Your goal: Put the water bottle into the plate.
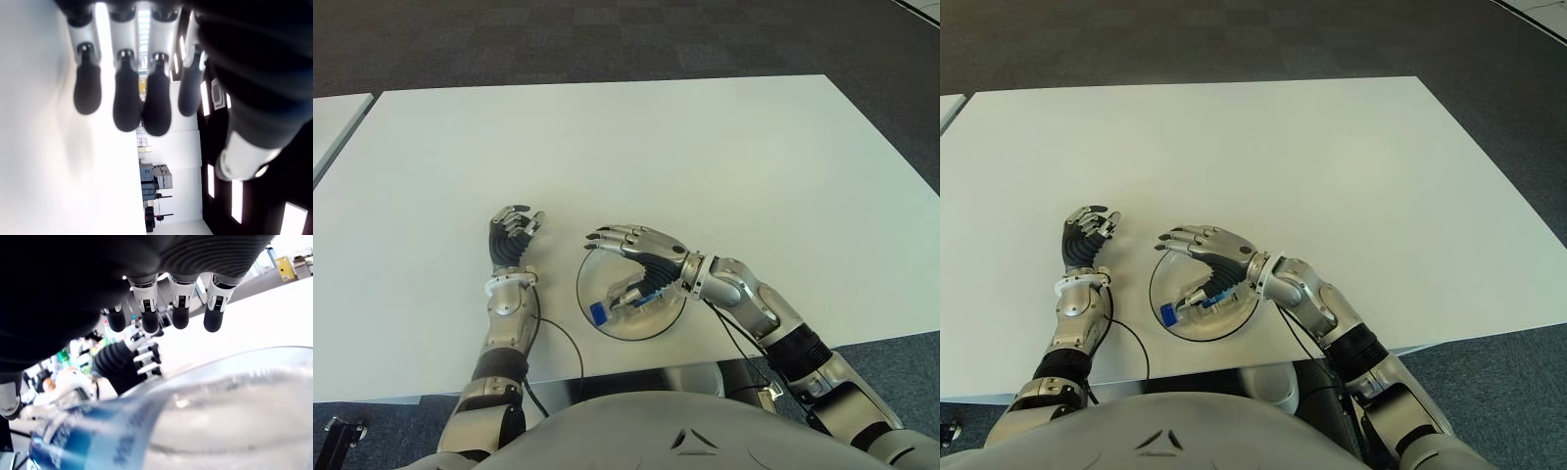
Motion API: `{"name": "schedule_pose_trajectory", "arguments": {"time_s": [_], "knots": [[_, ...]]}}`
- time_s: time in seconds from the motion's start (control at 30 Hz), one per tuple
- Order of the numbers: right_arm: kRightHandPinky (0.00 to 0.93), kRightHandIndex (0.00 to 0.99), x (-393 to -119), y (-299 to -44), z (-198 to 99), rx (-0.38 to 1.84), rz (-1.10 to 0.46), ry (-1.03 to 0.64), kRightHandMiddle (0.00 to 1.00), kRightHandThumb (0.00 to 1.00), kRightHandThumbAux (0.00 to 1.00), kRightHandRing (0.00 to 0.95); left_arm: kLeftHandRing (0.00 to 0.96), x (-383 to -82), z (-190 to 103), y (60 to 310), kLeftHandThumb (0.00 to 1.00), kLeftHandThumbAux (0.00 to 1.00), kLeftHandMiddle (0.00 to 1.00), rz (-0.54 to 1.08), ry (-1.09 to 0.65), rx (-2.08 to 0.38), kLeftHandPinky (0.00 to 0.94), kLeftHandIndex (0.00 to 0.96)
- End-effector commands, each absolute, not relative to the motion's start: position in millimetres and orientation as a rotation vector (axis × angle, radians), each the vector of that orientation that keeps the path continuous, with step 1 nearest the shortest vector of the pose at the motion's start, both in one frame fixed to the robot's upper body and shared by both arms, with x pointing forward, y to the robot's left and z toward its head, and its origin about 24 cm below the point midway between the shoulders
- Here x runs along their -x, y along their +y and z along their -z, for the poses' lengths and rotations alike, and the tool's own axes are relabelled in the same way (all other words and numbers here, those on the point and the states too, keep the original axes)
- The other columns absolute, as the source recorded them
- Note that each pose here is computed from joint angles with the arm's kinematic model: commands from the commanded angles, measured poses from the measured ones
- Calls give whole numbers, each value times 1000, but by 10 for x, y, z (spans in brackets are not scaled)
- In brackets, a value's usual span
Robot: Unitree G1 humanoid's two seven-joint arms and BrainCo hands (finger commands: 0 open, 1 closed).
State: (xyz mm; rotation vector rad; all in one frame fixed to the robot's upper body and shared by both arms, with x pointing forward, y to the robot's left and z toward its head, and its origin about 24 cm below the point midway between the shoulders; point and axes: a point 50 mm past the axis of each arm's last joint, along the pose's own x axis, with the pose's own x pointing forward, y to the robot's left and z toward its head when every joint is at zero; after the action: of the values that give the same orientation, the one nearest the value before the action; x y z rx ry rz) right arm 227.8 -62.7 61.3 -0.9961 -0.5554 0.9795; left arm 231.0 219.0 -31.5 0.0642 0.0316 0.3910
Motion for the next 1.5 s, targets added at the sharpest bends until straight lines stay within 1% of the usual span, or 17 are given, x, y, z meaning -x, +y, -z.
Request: {"name": "schedule_pose_trajectory", "arguments": {"time_s": [0.03, 0.3, 0.5, 0.63, 0.73, 0.87, 1.03, 1.3, 1.43, 1.5], "knots": [[0, 0, -2279, -676, -608, 916, -922, -583, 0, 0, 408, 0, 628, -2266, 369, 2189, 706, 715, 644, -423, 71, -41, 608, 434], [0, 0, -2314, -758, -656, 868, -819, -673, 0, 0, 402, 0, 620, -2263, 355, 2180, 707, 714, 639, -425, 52, -35, 597, 434], [0, 0, -2386, -912, -647, 823, -679, -694, 0, 0, 378, 0, 631, -2267, 355, 2175, 707, 714, 648, -424, 52, -33, 617, 434], [0, 0, -2443, -986, -638, 796, -609, -677, 0, 0, 369, 0, 646, -2268, 349, 2175, 707, 714, 661, -417, 40, -55, 638, 434], [0, 0, -2493, -1058, -639, 772, -525, -653, 0, 0, 371, 0, 658, -2268, 336, 2176, 707, 715, 674, -387, 16, -77, 653, 435], [0, 0, -2548, -1142, -633, 764, -465, -620, 0, 0, 375, 0, 670, -2269, 335, 2185, 708, 715, 687, -366, 4, -88, 671, 435], [0, 0, -2692, -1359, -562, 746, -358, -534, 0, 0, 385, 0, 682, -2270, 344, 2206, 708, 716, 701, -356, 9, -102, 678, 436], [1, 0, -2824, -1462, -481, 707, -219, -468, 0, 0, 429, 0, 685, -2267, 347, 2225, 707, 717, 705, -342, 2, -121, 671, 435], [12, 0, -2867, -1504, -415, 697, -138, -433, 0, 2, 477, 0, 682, -2268, 351, 2229, 707, 718, 704, -344, 5, -116, 661, 435], [48, 0, -2881, -1534, -368, 687, -89, -407, 0, 17, 526, 0, 678, -2269, 352, 2233, 707, 718, 700, -349, 9, -112, 657, 435]]}}
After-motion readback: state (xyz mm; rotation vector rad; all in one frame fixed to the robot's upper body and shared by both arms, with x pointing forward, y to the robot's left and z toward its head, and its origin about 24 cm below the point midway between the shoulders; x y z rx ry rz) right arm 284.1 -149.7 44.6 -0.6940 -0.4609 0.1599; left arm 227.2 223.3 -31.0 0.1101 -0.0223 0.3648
